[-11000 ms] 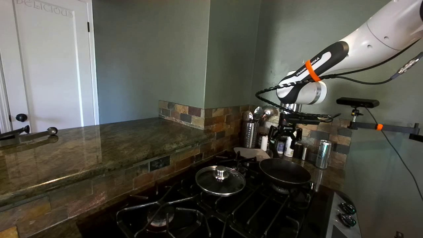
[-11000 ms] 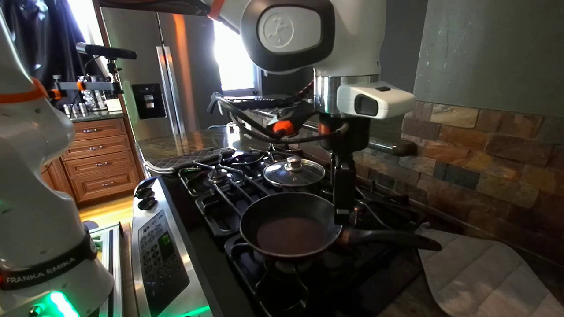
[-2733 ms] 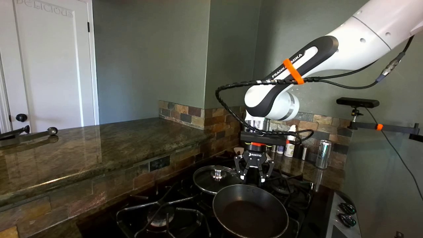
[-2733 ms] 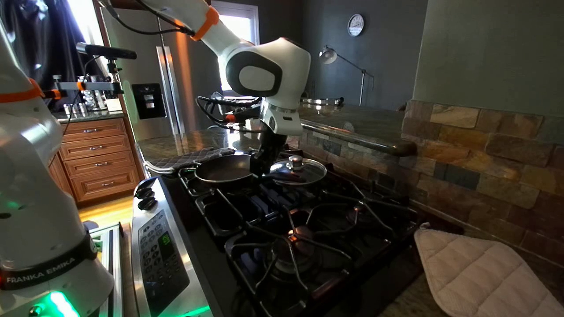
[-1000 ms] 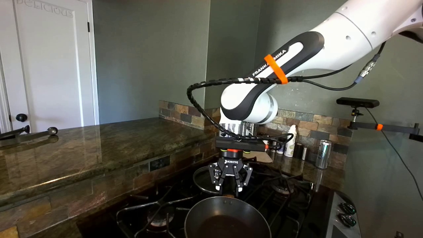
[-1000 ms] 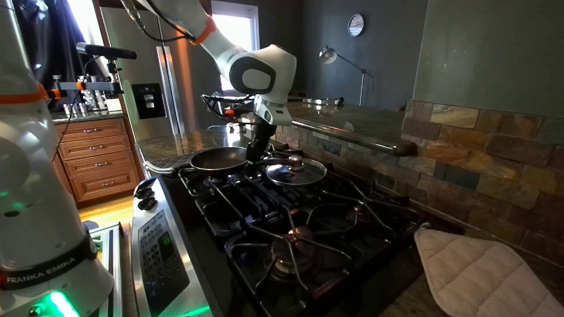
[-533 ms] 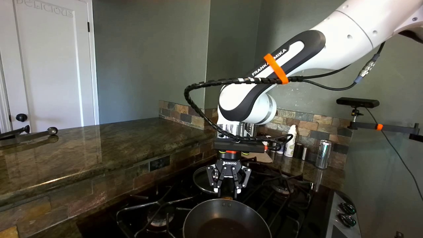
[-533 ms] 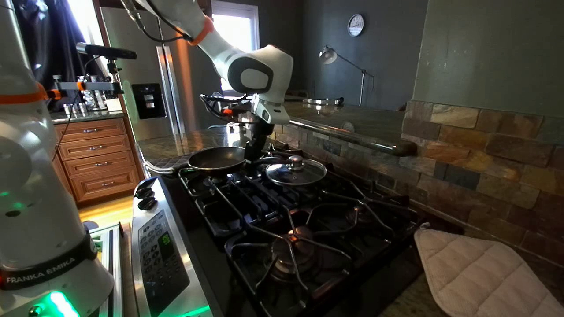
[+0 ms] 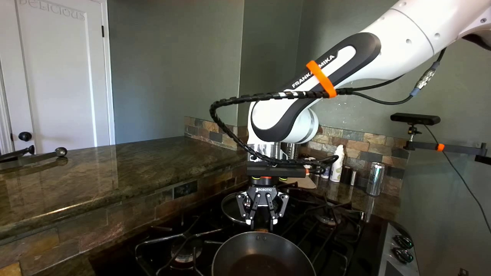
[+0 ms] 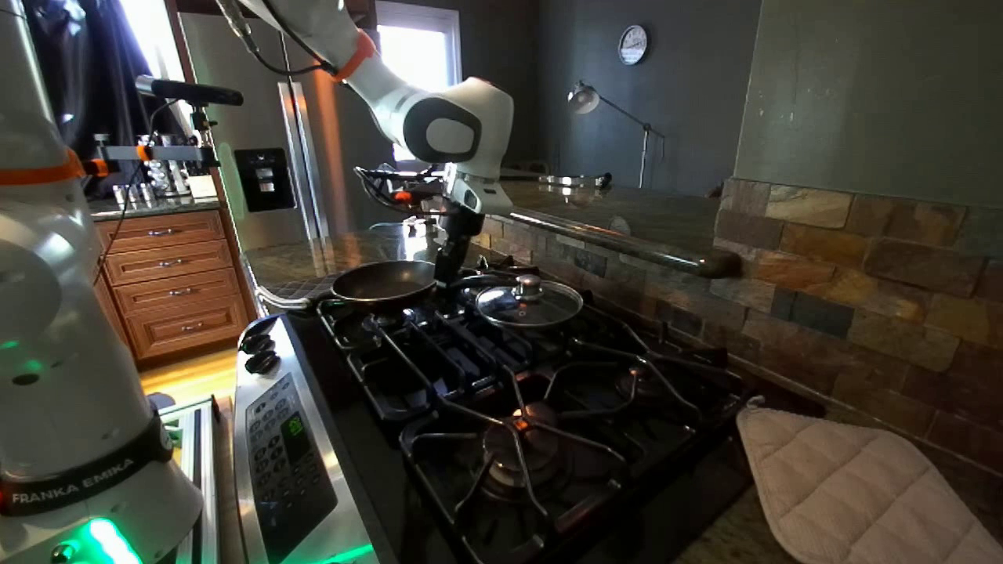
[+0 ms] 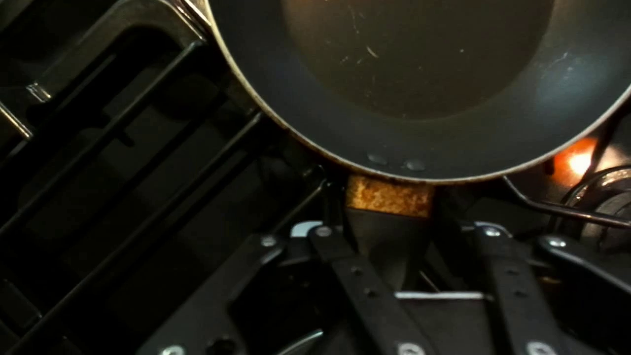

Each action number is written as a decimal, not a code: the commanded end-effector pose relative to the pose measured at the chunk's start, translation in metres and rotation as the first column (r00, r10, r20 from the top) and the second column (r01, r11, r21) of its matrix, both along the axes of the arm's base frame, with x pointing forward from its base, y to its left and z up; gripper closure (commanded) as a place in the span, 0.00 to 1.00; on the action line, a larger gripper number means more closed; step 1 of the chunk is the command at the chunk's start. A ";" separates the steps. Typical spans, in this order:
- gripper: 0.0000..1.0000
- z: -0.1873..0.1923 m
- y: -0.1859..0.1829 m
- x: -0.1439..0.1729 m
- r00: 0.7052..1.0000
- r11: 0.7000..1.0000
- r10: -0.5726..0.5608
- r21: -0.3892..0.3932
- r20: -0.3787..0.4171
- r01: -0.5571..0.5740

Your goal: Slide the pan to the bottom left stove plate and put the glass lid on the pan

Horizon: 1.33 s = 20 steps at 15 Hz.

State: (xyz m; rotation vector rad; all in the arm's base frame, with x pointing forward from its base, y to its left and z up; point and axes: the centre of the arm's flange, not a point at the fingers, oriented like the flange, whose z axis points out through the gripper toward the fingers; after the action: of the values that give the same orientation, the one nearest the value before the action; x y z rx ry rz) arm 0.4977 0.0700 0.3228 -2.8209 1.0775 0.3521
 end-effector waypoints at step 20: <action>0.77 0.009 0.054 0.024 0.964 0.959 0.262 -0.123 0.036 -0.256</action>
State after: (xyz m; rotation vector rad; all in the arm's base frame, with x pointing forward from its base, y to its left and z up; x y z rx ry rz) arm 0.5153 0.1108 0.3300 -3.0130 0.8205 0.2507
